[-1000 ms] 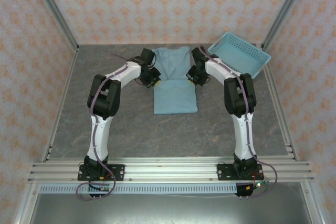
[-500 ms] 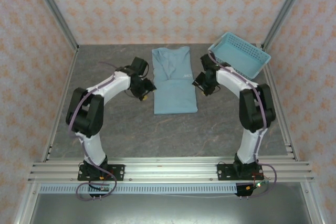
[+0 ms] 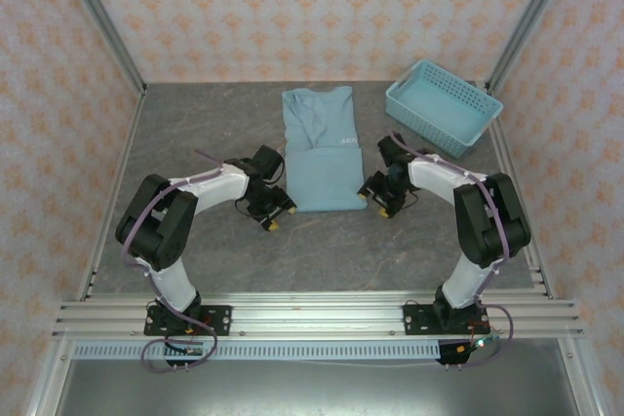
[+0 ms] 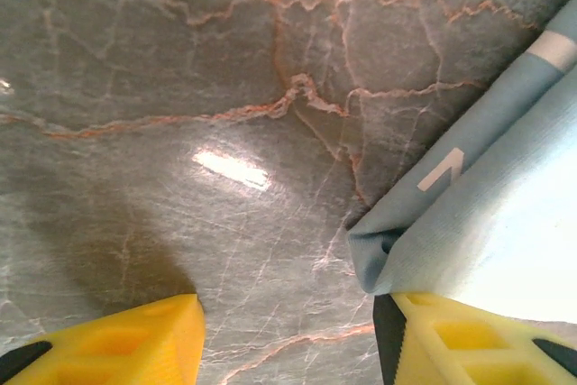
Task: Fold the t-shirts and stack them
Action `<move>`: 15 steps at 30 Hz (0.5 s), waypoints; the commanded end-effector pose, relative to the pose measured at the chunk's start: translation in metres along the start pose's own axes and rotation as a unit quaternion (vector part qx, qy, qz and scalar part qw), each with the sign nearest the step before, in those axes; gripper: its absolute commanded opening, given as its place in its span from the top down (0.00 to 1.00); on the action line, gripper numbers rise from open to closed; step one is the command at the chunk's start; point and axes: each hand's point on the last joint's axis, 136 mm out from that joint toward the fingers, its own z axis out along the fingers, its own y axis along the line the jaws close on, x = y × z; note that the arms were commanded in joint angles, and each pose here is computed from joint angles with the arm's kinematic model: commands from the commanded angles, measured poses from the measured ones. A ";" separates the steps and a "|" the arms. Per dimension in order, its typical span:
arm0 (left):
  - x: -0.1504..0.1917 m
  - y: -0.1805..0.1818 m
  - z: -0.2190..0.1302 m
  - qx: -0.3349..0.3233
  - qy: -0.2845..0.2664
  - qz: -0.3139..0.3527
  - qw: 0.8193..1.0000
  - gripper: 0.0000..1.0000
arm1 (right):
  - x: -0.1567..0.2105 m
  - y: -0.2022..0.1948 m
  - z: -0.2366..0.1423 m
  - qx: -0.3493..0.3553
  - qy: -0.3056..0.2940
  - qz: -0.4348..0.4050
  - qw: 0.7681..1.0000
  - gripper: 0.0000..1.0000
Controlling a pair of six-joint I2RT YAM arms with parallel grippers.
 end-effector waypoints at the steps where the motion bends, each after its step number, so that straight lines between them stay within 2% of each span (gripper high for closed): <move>1: -0.020 -0.042 0.004 0.078 -0.048 0.004 0.996 0.48 | 0.004 0.012 -0.004 -0.027 -0.004 -0.010 1.000 0.40; 7: -0.024 -0.057 0.013 0.089 -0.042 0.003 0.995 0.54 | 0.003 0.021 0.009 -0.029 0.004 -0.006 1.000 0.46; 12: -0.026 -0.064 0.021 0.090 -0.046 0.011 0.995 0.68 | 0.004 0.022 0.026 -0.012 0.019 0.001 1.000 0.55; 14: -0.027 -0.063 0.027 0.088 -0.047 0.009 0.995 0.76 | 0.005 0.022 0.034 -0.007 0.025 0.005 1.000 0.62; 15: -0.029 -0.063 0.028 0.088 -0.051 0.008 0.995 0.82 | 0.005 0.021 0.036 -0.002 0.026 0.008 1.000 0.70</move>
